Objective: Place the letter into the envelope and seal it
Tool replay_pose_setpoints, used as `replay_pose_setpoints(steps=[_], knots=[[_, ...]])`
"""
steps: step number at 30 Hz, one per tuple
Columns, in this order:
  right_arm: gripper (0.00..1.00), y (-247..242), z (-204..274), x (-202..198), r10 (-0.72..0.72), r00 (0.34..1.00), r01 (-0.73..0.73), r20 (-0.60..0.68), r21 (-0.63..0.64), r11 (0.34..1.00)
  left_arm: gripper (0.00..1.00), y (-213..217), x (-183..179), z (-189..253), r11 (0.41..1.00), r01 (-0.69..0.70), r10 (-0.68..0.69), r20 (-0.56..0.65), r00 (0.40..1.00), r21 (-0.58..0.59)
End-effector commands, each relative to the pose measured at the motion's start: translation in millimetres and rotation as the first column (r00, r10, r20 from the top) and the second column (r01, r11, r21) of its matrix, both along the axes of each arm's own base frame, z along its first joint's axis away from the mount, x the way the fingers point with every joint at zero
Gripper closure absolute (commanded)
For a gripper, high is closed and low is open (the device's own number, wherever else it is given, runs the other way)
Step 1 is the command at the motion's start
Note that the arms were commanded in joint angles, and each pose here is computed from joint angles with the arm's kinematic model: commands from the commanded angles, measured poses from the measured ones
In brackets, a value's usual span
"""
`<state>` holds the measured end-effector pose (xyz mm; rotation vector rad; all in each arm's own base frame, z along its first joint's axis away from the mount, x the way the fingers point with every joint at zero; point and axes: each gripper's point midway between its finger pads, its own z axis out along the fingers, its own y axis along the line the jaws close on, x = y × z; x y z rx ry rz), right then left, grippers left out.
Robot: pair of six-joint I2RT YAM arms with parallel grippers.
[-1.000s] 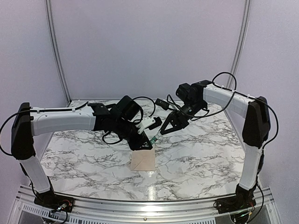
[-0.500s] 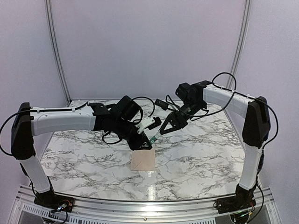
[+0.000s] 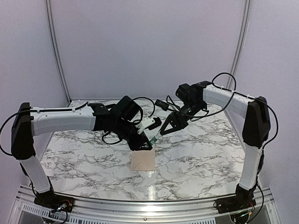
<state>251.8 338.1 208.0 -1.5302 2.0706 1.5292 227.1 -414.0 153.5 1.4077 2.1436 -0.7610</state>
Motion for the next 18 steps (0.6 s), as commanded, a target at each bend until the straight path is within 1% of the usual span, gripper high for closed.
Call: replay_pose_setpoints(steps=[1,6,7,11,15,18], knots=[[0.92,6,2,-14,0.046,0.999,-0.045,-0.008,0.012,0.999,0.95,-20,8,43,0.989,0.032,-0.019,0.089,0.996,-0.146],[0.92,-19,32,12,-0.010,1.000,0.013,-0.030,0.117,0.993,0.95,-6,2,43,0.991,0.015,-0.002,0.099,0.995,-0.132],[0.91,-24,37,17,-0.025,1.000,0.026,-0.014,0.138,0.990,0.95,0,1,44,0.992,0.010,0.005,0.111,0.994,-0.129],[0.87,-31,52,10,-0.024,1.000,0.020,0.020,0.187,0.982,0.95,19,-5,46,0.993,-0.006,0.024,0.146,0.989,-0.117],[0.85,-31,69,-3,-0.008,1.000,0.012,-0.015,0.276,0.961,0.95,26,-12,51,0.992,0.007,0.013,0.153,0.988,-0.128],[0.85,-28,70,-9,0.006,0.999,0.004,-0.033,0.291,0.957,0.95,24,-16,58,0.989,0.028,-0.005,0.154,0.988,-0.148]])
